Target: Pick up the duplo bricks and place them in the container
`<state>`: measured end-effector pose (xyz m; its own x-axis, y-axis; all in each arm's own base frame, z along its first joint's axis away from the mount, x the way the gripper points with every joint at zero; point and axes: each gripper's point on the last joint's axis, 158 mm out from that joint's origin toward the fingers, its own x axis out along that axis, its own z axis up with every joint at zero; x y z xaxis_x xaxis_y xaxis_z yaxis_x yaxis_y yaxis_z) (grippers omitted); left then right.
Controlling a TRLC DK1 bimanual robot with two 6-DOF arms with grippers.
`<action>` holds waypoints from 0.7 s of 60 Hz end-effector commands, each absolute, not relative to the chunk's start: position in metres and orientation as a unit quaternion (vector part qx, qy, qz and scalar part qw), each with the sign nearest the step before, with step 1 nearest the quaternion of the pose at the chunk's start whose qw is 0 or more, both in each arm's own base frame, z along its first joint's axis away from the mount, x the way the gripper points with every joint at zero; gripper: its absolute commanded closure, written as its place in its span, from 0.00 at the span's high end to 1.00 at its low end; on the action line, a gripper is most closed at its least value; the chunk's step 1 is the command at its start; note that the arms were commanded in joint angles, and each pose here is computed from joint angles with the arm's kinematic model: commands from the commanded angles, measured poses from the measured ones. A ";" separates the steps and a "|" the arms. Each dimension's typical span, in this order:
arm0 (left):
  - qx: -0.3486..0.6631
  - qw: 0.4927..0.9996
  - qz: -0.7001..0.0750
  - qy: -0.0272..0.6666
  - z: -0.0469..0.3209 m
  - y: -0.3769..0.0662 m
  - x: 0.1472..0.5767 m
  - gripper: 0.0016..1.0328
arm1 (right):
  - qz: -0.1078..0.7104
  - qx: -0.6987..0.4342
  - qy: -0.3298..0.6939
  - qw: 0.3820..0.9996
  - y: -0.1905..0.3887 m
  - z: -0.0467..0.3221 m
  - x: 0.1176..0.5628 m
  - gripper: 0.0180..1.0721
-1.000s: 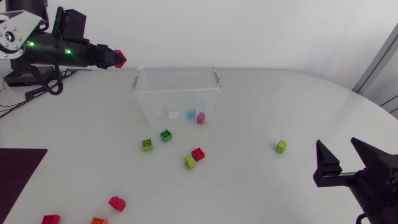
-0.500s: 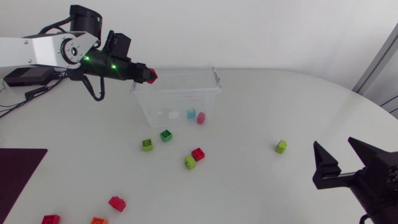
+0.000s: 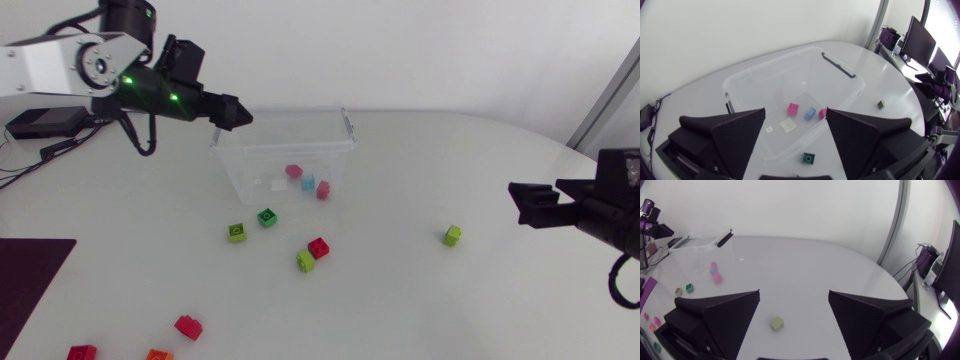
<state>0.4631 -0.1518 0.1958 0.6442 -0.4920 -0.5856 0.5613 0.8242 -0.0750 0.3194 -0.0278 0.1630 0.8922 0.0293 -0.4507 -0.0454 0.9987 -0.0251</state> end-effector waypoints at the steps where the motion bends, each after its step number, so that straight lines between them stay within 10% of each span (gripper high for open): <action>1: 0.080 0.910 -0.291 0.285 0.219 -0.143 0.437 0.87 | 0.036 -0.019 0.267 0.963 -0.031 0.151 0.333 0.94; 42: 0.125 0.879 -0.231 0.398 0.133 -0.024 0.293 0.87 | 0.315 -0.208 0.446 0.812 0.007 0.024 0.341 0.95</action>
